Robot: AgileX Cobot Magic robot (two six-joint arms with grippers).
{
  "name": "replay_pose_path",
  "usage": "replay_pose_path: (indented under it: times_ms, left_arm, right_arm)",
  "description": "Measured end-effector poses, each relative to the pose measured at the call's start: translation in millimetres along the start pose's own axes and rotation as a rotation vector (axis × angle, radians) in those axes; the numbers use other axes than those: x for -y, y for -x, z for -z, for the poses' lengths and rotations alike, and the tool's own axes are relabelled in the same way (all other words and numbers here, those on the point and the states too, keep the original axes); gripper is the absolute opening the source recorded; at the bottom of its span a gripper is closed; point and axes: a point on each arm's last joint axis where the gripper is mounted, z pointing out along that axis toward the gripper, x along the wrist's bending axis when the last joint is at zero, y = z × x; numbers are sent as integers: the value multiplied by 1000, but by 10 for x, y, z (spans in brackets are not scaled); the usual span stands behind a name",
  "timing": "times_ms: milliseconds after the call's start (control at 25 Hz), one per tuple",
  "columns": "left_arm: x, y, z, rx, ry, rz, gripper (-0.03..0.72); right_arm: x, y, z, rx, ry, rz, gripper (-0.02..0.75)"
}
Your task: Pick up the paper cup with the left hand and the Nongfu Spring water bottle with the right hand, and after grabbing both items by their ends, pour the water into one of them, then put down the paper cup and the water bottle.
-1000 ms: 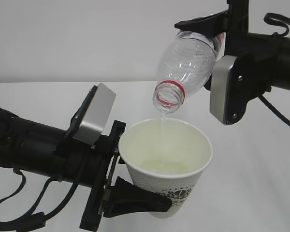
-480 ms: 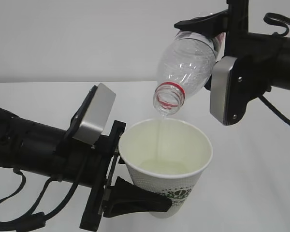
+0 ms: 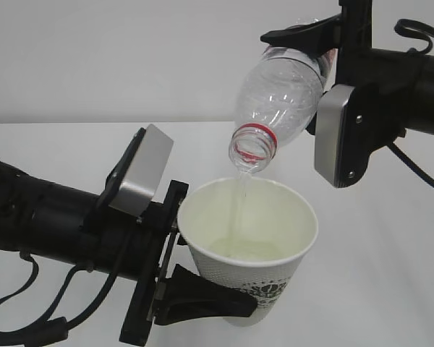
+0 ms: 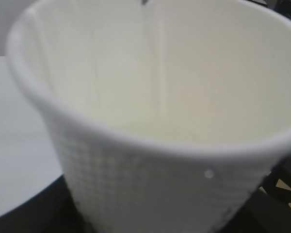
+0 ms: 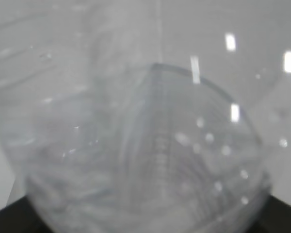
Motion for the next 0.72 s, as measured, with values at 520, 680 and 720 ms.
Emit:
replay_pose_path:
  times_ms: [520, 680, 720]
  left_arm:
    - [1, -1, 0, -1, -2, 0, 477]
    - [0, -4, 0, -4, 1, 2, 477]
    - [0, -4, 0, -4, 1, 2, 477]
  right_arm:
    - [1, 1, 0, 1, -1, 0, 493]
    - [1, 1, 0, 1, -1, 0, 493]
    - [1, 1, 0, 1, -1, -1, 493]
